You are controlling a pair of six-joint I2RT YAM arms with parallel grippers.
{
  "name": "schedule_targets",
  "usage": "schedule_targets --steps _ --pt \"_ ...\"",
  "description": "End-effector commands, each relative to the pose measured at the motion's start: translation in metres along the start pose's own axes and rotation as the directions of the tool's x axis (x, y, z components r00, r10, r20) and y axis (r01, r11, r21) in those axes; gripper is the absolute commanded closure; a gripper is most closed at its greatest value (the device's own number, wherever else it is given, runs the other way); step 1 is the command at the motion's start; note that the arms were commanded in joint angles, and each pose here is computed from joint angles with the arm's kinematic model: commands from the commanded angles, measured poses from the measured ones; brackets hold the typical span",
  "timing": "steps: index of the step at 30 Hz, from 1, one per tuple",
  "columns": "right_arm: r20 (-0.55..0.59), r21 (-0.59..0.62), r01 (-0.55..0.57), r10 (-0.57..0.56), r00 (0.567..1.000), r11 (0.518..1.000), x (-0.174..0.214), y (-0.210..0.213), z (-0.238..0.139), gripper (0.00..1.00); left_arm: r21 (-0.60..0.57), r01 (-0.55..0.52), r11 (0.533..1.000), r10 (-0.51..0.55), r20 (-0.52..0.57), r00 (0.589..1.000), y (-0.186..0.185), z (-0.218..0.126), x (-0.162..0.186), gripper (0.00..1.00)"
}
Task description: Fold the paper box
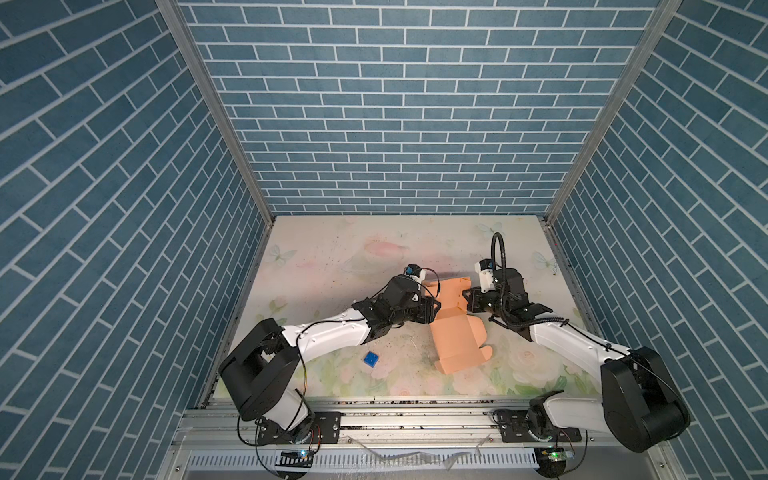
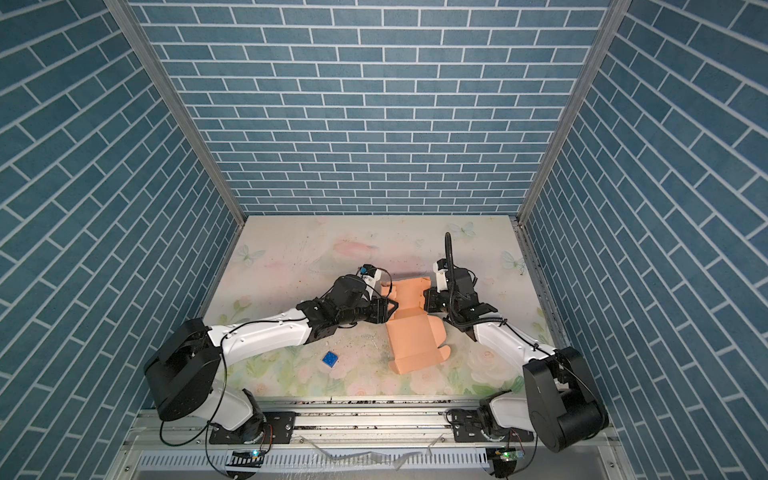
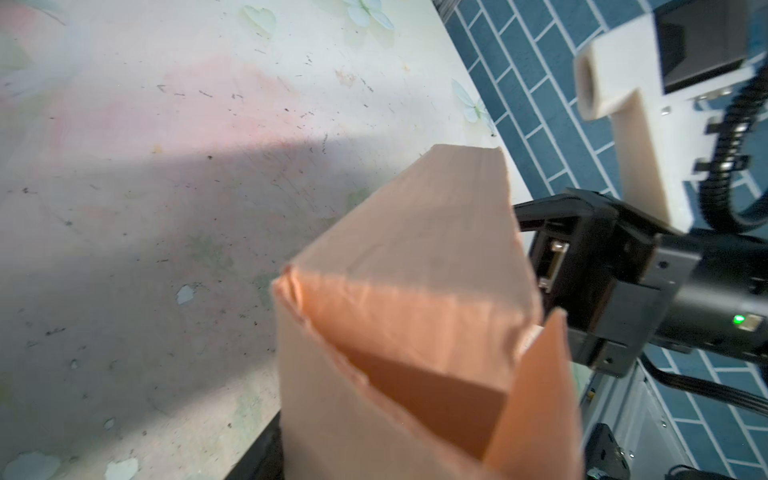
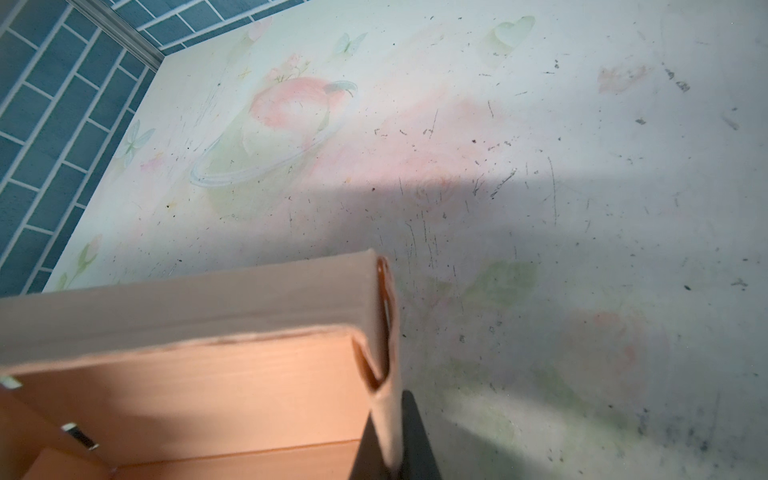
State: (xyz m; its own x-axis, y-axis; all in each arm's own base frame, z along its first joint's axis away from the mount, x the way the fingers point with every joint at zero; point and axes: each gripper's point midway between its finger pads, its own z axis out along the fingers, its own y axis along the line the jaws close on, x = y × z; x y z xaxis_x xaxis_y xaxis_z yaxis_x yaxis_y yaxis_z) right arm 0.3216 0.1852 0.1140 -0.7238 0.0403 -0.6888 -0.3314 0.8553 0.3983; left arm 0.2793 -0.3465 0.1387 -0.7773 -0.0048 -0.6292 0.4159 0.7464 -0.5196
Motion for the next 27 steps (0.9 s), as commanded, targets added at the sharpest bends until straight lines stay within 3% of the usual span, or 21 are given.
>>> schedule_targets --steps 1,10,20,24,27 --pt "0.022 -0.013 0.012 -0.012 1.0 1.0 -0.01 0.006 -0.002 1.0 -0.093 0.014 0.996 -0.013 0.011 1.0 0.005 -0.007 -0.005 0.38" --pt "0.028 -0.006 0.014 -0.014 1.0 1.0 -0.011 0.005 -0.003 1.0 -0.316 -0.017 0.949 0.021 0.009 1.0 0.008 -0.004 -0.003 0.38" --pt "0.037 -0.006 0.017 -0.017 0.999 1.0 -0.013 0.007 -0.007 1.0 -0.582 -0.095 0.808 0.084 -0.047 0.995 0.017 0.004 0.009 0.4" --pt "0.038 -0.006 0.017 -0.016 0.999 1.0 -0.013 0.007 -0.008 1.0 -0.625 -0.092 0.775 0.095 -0.029 0.995 0.019 0.0 0.01 0.4" --pt "0.042 -0.005 0.018 -0.018 0.999 1.0 -0.014 0.007 -0.009 1.0 -0.621 -0.082 0.78 0.094 -0.014 0.995 0.017 -0.005 0.01 0.39"
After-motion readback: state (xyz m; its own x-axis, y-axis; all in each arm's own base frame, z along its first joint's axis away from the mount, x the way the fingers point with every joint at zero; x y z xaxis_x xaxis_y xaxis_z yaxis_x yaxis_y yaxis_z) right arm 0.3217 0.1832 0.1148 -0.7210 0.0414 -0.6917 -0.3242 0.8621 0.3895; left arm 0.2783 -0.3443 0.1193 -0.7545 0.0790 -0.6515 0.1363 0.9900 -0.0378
